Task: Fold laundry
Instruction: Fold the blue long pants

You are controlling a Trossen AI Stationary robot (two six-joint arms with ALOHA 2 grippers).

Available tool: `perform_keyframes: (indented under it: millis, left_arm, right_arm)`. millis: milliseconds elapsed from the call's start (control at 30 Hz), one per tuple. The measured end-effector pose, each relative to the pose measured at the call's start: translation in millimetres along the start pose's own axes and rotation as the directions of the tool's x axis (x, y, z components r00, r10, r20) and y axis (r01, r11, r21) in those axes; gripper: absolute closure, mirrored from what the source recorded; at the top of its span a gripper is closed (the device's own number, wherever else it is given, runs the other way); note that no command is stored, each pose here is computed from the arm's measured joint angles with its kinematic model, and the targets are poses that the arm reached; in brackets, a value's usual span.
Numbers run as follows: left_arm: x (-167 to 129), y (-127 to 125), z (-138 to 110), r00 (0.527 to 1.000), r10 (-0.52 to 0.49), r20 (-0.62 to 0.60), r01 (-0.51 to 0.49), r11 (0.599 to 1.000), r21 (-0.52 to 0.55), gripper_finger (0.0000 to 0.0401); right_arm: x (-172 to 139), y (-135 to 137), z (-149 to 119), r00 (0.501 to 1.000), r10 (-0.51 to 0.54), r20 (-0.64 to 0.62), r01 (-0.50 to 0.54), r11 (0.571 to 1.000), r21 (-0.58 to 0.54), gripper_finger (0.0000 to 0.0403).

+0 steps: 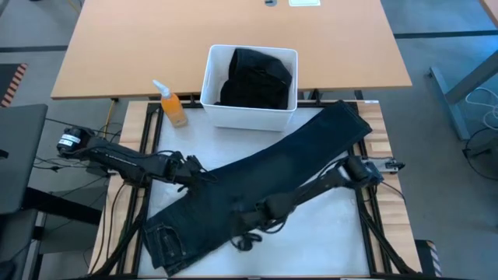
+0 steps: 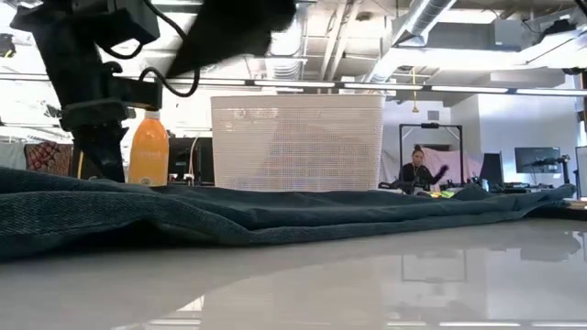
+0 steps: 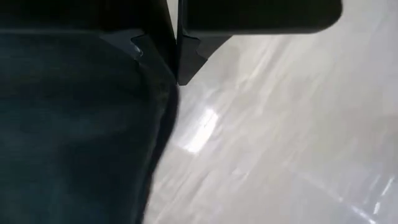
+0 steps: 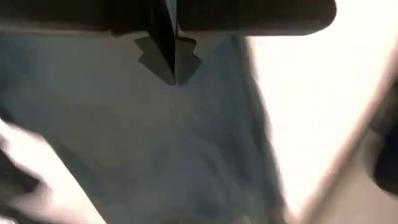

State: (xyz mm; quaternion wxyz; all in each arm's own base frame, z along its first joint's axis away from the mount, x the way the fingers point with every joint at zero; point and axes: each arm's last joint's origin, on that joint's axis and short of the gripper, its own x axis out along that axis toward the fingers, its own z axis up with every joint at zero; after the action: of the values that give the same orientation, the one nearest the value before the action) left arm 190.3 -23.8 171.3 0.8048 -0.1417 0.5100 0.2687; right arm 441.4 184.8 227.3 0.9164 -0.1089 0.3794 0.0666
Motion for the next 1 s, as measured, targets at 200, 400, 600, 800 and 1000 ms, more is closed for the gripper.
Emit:
perform_keyframes:
  millis: [200,400,600,800,1000]
  left_arm:
    - [-4.1,-13.5,-13.5,0.995,-0.091,-0.047,0.093,0.995,0.024,0.0401]
    - [-15.9,-33.2,-39.1,0.985,-0.16,-0.066,0.161,0.987,0.012,0.0401]
    - [-25.4,-61.2,-71.4,0.967,-0.248,-0.05,0.245,0.968,-0.059,0.0401]
    - [-15.9,-90.0,-110.5,0.954,-0.276,-0.115,0.259,0.956,-0.139,0.0401]
    - [-24.7,-100.7,-120.9,0.956,-0.251,-0.152,0.229,0.962,-0.152,0.0401]
  right_arm:
    - [-46.8,-7.6,-64.2,0.986,-0.078,-0.145,0.084,0.996,0.035,0.0383]
    - [-77.0,-5.1,-125.3,0.997,-0.06,-0.044,0.065,0.99,0.123,0.0382]
    - [-84.5,3.1,-151.8,0.998,-0.035,-0.053,0.037,0.999,0.039,0.0382]
    - [-71.1,3.1,-158.8,0.994,-0.047,-0.094,0.043,0.998,-0.043,0.0382]
    - [-70.4,3.5,-157.8,0.994,-0.064,-0.087,0.056,0.994,-0.097,0.0382]
